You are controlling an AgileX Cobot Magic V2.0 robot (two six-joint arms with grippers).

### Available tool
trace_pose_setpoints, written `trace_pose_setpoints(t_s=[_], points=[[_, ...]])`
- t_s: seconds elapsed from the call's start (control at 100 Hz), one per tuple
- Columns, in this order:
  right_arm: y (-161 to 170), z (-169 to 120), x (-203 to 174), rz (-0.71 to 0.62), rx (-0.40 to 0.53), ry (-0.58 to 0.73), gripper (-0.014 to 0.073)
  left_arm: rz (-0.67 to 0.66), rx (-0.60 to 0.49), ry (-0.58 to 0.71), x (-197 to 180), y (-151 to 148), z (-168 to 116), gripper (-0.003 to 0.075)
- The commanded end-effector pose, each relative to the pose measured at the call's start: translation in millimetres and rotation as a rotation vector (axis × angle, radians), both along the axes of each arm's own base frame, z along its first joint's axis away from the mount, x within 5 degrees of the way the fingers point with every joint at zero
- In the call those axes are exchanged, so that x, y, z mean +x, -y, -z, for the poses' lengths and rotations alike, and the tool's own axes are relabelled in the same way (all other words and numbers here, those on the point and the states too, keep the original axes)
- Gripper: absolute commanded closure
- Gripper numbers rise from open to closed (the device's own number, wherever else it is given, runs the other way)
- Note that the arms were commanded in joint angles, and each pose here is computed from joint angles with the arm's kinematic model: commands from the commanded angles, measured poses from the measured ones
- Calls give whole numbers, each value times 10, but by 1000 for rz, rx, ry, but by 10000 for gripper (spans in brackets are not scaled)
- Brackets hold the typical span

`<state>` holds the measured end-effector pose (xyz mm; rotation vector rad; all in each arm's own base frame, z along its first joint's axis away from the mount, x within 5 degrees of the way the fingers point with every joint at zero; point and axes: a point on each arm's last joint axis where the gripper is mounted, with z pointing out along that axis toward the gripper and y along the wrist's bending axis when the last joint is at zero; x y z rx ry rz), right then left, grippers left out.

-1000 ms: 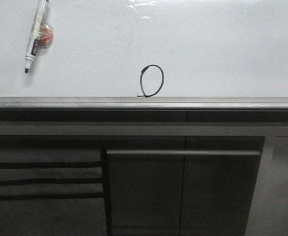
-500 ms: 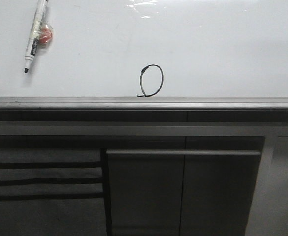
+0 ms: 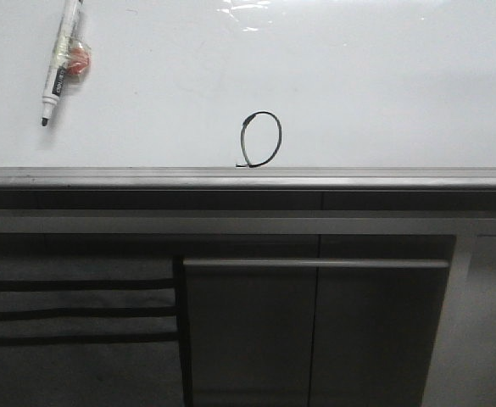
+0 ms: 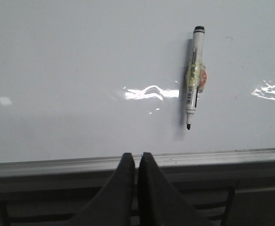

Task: Write number 0 on whiteboard

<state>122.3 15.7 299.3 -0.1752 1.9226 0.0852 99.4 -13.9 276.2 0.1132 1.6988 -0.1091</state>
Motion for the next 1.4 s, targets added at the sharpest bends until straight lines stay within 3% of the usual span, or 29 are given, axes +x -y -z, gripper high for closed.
trace_pose_setpoints(t_s=[0.0, 0.15, 0.51, 1.24, 1.39], points=[[21, -150, 41, 23, 3, 97, 668, -2, -37, 144, -101, -14, -145, 741], [21, -150, 41, 23, 3, 97, 668, -2, -48, 224, -310, -43, -29, 741], [21, -150, 41, 23, 3, 97, 668, -22, -57, 362, -466, -84, 560, 740], [21, -152, 41, 24, 3, 99, 668, -17, -42, 336, -468, -79, 582, 741], [38, -205, -143, 28, 8, 179, 668, -17, -42, 336, -468, -79, 582, 740]])
